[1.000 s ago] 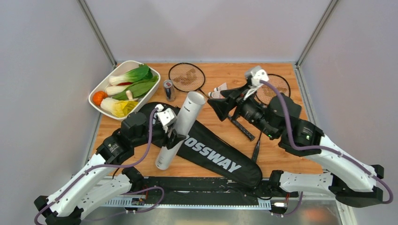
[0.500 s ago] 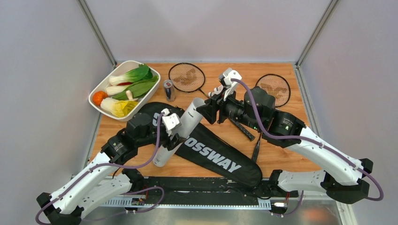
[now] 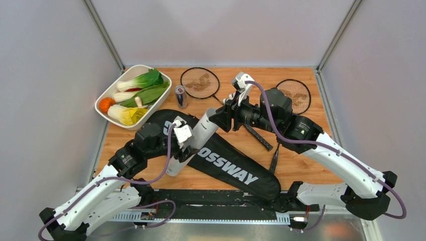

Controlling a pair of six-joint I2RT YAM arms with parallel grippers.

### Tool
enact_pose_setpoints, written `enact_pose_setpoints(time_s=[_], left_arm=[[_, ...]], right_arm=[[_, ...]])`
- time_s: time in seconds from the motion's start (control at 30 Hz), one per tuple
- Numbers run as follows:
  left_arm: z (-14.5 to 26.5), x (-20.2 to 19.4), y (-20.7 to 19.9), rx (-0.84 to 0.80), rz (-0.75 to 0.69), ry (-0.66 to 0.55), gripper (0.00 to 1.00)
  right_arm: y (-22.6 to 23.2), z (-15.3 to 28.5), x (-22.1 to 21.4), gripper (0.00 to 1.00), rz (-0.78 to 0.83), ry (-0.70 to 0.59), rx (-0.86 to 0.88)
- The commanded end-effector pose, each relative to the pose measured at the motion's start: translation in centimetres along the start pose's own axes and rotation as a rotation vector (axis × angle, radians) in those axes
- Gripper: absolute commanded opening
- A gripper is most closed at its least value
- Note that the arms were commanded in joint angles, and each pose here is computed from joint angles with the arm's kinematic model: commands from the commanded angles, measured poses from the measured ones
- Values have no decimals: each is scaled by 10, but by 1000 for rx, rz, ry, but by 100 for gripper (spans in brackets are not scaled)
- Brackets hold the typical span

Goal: Pack up the badminton gear

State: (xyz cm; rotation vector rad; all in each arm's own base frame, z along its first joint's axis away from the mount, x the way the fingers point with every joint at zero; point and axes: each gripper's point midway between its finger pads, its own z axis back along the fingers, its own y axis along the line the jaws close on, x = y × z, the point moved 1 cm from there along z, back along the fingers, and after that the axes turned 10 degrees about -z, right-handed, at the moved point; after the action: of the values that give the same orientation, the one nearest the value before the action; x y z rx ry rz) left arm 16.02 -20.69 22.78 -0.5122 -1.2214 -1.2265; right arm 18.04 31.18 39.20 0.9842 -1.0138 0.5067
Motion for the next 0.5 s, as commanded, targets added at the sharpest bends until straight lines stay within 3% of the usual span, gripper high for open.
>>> enact_pose_setpoints(time_s=[0.0,0.47], left_arm=[[-1,25,8,19,-71,-97,37],[-3,17,10,30,-73,-73,36]], right_arm=[[9,-1,-9,46,-21,32,84],[11,-2,-11,40,-28,37,116]])
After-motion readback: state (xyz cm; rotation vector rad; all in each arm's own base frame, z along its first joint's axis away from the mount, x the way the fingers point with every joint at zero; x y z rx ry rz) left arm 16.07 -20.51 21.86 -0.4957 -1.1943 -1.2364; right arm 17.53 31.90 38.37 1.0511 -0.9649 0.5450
